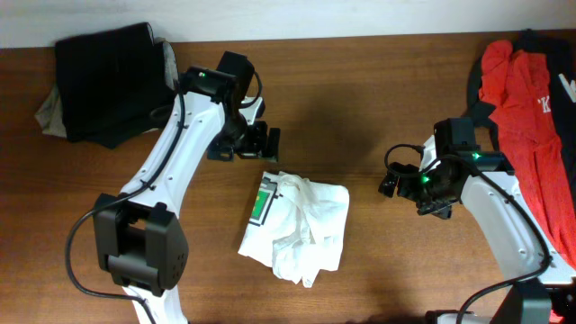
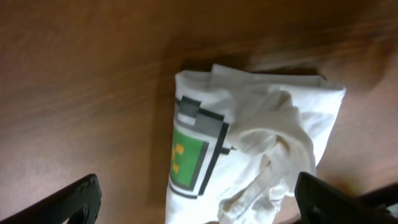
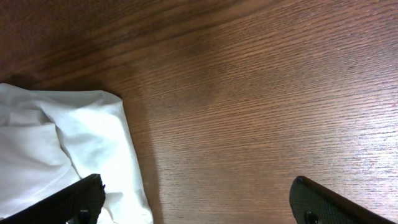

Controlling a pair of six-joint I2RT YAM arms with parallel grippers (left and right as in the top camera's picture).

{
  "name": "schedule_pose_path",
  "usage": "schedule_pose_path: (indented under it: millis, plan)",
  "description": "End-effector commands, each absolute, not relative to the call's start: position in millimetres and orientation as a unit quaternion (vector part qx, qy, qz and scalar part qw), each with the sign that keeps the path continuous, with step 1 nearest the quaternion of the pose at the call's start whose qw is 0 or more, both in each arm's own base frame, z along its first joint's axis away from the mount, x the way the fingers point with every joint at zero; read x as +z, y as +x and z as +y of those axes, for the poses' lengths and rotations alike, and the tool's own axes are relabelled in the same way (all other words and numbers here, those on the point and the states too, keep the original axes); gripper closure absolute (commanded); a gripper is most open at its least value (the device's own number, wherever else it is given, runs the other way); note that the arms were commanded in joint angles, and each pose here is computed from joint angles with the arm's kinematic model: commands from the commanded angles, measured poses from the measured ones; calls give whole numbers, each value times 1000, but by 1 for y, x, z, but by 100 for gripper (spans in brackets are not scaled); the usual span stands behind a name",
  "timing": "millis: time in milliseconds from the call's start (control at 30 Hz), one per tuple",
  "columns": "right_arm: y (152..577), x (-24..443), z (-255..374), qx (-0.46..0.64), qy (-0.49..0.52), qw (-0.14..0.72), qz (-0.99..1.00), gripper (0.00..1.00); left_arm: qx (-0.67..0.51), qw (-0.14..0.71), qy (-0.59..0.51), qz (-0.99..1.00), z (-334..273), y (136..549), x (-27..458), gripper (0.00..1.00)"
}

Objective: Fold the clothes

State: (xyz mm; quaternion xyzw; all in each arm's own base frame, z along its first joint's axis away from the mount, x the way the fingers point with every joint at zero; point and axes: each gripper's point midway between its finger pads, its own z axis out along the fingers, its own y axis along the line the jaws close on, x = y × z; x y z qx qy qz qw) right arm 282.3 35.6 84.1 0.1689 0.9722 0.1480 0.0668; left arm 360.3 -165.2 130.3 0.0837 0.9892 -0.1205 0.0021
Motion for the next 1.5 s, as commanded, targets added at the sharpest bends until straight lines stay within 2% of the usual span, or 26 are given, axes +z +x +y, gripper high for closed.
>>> schedule_pose_path:
  millis: [0, 133, 233, 333, 367, 400, 433, 467, 600, 700, 767, 800, 833, 867, 900, 967, 1067, 1167, 1233, 1333, 1467]
  plan:
    - [282, 83, 34, 148, 169, 67, 972, 1, -188, -15, 140, 972, -191, 341, 114, 1]
    - [282, 83, 34, 149, 169, 66, 972, 1, -221, -38, 188, 956, -219, 315, 82, 2]
    - [282, 83, 35, 150, 169, 66, 972, 1, -227, -34, 217, 949, -240, 306, 81, 9]
    - [278, 83, 35, 149, 170, 58, 972, 1, -229, -28, 249, 941, -262, 296, 81, 33]
    - [278, 82, 35, 149, 170, 57, 973, 1, -229, -29, 250, 940, -265, 293, 81, 53]
    - [278, 82, 35, 148, 170, 57, 973, 1, -229, -30, 250, 940, -266, 293, 81, 80]
    - [278, 82, 35, 148, 170, 57, 973, 1, -230, -29, 251, 940, -266, 293, 81, 94]
    - [278, 82, 35, 149, 170, 58, 973, 1, -244, -26, 253, 936, -272, 293, 84, 99]
    - [278, 83, 35, 149, 170, 59, 972, 1, -332, 0, 239, 912, -306, 303, 103, 99]
    - [278, 83, 35, 149, 170, 59, 972, 1, -343, 27, 255, 904, -322, 308, 107, 99]
    - [278, 83, 35, 149, 170, 59, 972, 1, -351, 48, 271, 895, -339, 308, 111, 96]
    - [278, 83, 35, 149, 170, 59, 972, 1, -355, 53, 274, 892, -346, 306, 113, 92]
    - [278, 83, 35, 149, 170, 59, 972, 2, -356, 58, 281, 889, -351, 305, 113, 49]
    - [278, 83, 35, 149, 170, 58, 972, 1, -349, 66, 288, 889, -356, 305, 113, 21]
    - [278, 83, 35, 149, 170, 58, 972, 1, -351, 69, 290, 888, -357, 304, 113, 17]
    - [278, 82, 35, 149, 170, 57, 972, 1, -350, 70, 287, 889, -355, 308, 113, 2]
    - [277, 82, 34, 147, 171, 57, 973, 1, -344, 81, 255, 900, -330, 328, 125, 1]
    - [280, 83, 34, 148, 170, 63, 972, 1, -254, 88, 171, 948, -248, 356, 135, 1]
    - [289, 84, 34, 151, 171, 80, 970, 1, -222, 45, 145, 963, -208, 344, 130, 1]
    - [303, 88, 33, 155, 175, 109, 966, 1, -203, -30, 141, 968, -198, 308, 125, 1]
    - [308, 88, 30, 150, 175, 119, 966, 1, -98, -112, 168, 974, -179, 259, 111, 1]
